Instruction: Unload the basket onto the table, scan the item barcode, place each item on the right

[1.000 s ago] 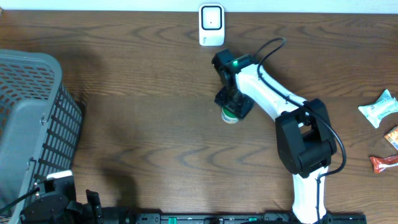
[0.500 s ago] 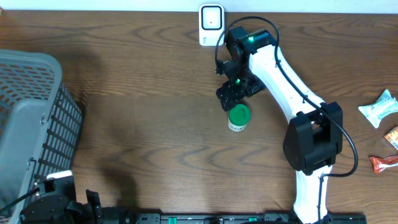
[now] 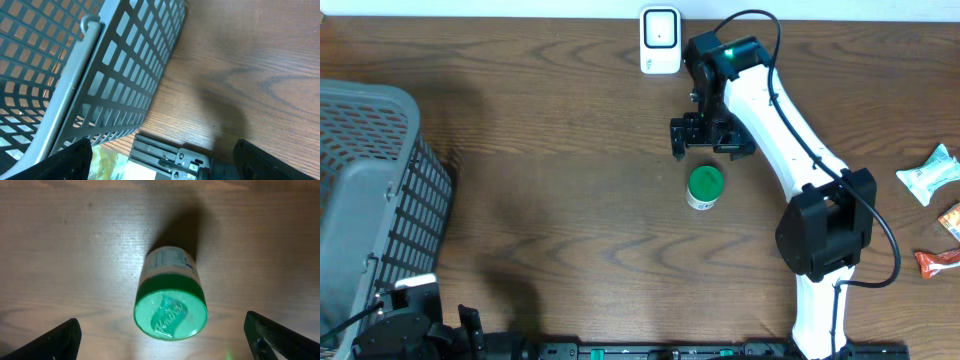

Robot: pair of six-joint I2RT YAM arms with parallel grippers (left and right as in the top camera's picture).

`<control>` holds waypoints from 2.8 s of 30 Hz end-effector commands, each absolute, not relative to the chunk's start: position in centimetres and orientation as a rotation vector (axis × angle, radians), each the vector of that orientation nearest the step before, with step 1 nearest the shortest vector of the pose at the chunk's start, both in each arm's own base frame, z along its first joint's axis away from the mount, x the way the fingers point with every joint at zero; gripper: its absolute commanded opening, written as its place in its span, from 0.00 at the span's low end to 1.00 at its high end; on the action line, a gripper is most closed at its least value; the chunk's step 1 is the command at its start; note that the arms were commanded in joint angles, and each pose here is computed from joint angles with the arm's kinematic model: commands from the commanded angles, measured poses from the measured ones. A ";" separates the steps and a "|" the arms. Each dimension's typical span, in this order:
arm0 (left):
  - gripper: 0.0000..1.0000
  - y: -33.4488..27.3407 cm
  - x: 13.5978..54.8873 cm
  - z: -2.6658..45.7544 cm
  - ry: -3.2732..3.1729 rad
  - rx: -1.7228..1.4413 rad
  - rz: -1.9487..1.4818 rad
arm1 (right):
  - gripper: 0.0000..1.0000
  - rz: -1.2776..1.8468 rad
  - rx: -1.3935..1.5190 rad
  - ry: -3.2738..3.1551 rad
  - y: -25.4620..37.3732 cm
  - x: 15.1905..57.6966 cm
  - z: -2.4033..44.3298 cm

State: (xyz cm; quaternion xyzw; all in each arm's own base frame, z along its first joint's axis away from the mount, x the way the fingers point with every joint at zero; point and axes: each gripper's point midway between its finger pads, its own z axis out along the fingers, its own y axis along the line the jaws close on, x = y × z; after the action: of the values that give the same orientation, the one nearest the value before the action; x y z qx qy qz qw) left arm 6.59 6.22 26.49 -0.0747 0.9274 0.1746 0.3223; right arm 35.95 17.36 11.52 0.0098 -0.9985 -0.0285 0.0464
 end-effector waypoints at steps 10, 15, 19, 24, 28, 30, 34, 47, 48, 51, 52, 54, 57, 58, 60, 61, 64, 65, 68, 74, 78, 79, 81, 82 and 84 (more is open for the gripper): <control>0.90 6.3 6.4 26.6 2.431 -0.199 0.470 | 0.99 0.092 0.161 -2.963 16.3 32.4 3.9; 0.90 6.3 6.4 26.6 2.431 -0.199 0.470 | 0.97 0.099 0.169 -2.990 16.0 32.3 1.1; 0.90 6.3 6.4 26.6 2.431 -0.199 0.470 | 0.72 0.084 0.170 -3.013 16.0 32.2 -0.7; 0.90 6.3 6.4 26.6 2.431 -0.199 0.470 | 0.51 0.080 0.169 -3.017 16.0 32.1 -1.2; 0.90 6.3 6.4 26.6 2.431 -0.199 0.470 | 0.52 0.012 0.162 -2.979 16.9 31.6 -0.2; 0.90 6.3 6.4 26.6 2.431 -0.199 0.470 | 0.52 -0.040 0.151 -2.946 17.5 31.4 1.3; 0.90 6.3 6.4 26.6 2.431 -0.199 0.470 | 0.52 -0.105 0.123 -2.900 18.3 31.6 5.6; 0.90 6.3 6.4 26.6 2.431 -0.199 0.470 | 0.56 -0.303 0.156 -2.773 20.2 29.5 13.7; 0.90 6.3 6.4 26.6 2.431 -0.199 0.470 | 0.56 -0.303 0.156 -2.773 20.2 29.5 13.7; 0.90 6.3 6.4 26.6 2.431 -0.199 0.470 | 0.56 -0.334 0.226 -2.839 20.6 31.1 13.3; 0.90 6.3 6.4 26.6 2.431 -0.199 0.470 | 0.55 -0.339 0.259 -2.884 20.8 32.1 13.0; 0.90 6.3 6.4 26.6 2.431 -0.199 0.470 | 0.54 -0.315 0.288 -2.994 20.8 34.6 12.7; 0.90 6.3 6.4 26.6 2.431 -0.199 0.470 | 0.53 -0.288 0.323 -3.189 21.0 39.1 13.3; 0.90 6.3 6.4 26.6 2.431 -0.199 0.470 | 0.54 -0.275 0.335 -3.261 21.1 40.7 13.9; 0.90 6.3 6.4 26.6 2.431 -0.199 0.470 | 0.54 -0.212 0.411 -3.468 21.1 45.2 16.1; 0.90 6.3 6.4 26.6 2.431 -0.199 0.470 | 0.54 -0.185 0.432 -3.541 21.1 46.7 17.1; 0.90 6.3 6.4 26.6 2.431 -0.199 0.470 | 0.55 -0.137 0.438 -3.727 21.3 50.3 19.4; 0.90 6.3 6.4 26.6 2.431 -0.199 0.470 | 0.55 -0.124 0.422 -3.784 21.3 51.4 20.2; 0.90 6.3 6.4 26.6 2.431 -0.199 0.470 | 0.55 -0.099 0.355 -3.941 21.2 54.2 22.4; 0.90 6.3 6.4 26.6 2.431 -0.199 0.470 | 0.60 -0.221 0.264 -4.171 22.1 58.2 26.0; 0.90 6.3 6.4 26.6 2.431 -0.199 0.470 | 0.59 -0.289 0.221 -4.257 22.6 60.3 26.4; 0.90 6.3 6.4 26.6 2.431 -0.199 0.470 | 0.59 -0.300 0.213 -4.271 22.6 60.8 26.2; 0.90 6.3 6.4 26.6 2.431 -0.199 0.470 | 0.60 -0.326 0.192 -4.304 22.8 61.9 25.7; 0.90 6.3 6.4 26.6 2.431 -0.199 0.470 | 0.60 -0.339 0.183 -4.317 22.9 62.5 25.2; 0.90 6.3 6.4 26.6 2.431 -0.199 0.470 | 0.60 -0.357 0.174 -4.336 23.3 63.4 24.1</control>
State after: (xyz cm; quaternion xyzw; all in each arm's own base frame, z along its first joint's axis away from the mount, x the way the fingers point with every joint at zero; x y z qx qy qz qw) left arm 6.59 6.23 26.50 -0.0747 0.9274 0.1748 0.3222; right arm 61.87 23.64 26.33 0.0388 -0.8184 -0.0805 -0.5677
